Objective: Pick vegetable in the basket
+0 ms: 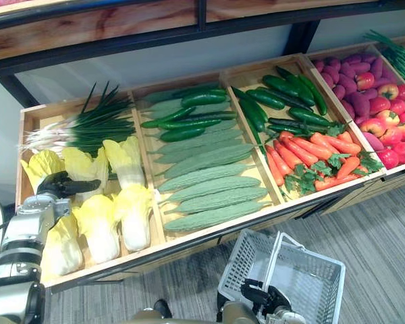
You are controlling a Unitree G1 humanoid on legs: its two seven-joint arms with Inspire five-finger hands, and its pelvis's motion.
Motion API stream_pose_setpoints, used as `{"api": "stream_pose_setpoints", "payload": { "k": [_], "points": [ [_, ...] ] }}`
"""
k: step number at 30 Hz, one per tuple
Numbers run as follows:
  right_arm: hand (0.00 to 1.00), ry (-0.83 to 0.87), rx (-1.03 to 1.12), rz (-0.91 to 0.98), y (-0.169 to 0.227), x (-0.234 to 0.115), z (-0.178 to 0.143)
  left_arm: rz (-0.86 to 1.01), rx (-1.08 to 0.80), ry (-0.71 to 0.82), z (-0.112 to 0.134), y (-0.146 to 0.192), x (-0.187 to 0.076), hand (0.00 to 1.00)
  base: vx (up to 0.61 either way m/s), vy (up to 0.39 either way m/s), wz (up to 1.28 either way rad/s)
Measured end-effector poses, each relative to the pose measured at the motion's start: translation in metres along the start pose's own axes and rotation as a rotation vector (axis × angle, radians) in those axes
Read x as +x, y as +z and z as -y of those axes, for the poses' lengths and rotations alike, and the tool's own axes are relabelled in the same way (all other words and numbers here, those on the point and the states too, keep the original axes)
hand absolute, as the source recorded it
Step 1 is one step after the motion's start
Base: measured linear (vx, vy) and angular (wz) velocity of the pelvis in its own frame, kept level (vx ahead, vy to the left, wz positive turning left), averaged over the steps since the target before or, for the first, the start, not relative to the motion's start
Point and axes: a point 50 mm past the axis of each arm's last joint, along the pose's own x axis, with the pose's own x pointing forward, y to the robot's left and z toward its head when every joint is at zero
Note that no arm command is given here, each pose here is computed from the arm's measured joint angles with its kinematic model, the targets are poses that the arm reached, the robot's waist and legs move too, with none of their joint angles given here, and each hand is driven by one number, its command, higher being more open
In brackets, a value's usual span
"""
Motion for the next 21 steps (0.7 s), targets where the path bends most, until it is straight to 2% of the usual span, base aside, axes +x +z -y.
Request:
{"api": "stream_pose_setpoints", "payload": {
  "k": [9, 16, 21],
  "points": [
    [0.00, -0.090, 0.149, 0.009, -0.002, -0.002, 0.011, 0.010, -0.042, -0.022, -0.005, 0.003, 0.000, 0.00, 0.00, 0.000, 0.00],
    [0.00, -0.191, 0.341, -0.010, -0.016, -0.013, 0.035, 0.068, -0.043, -0.086, -0.014, 0.013, -0.006, 0.00, 0.01, 0.006, 0.01],
    [0.00, -0.209, 0.400, -0.028, -0.030, -0.019, 0.039, 0.123, -0.034, -0.206, -0.001, 0.019, -0.012, 0.00, 0.00, 0.001, 0.02]
  ]
}}
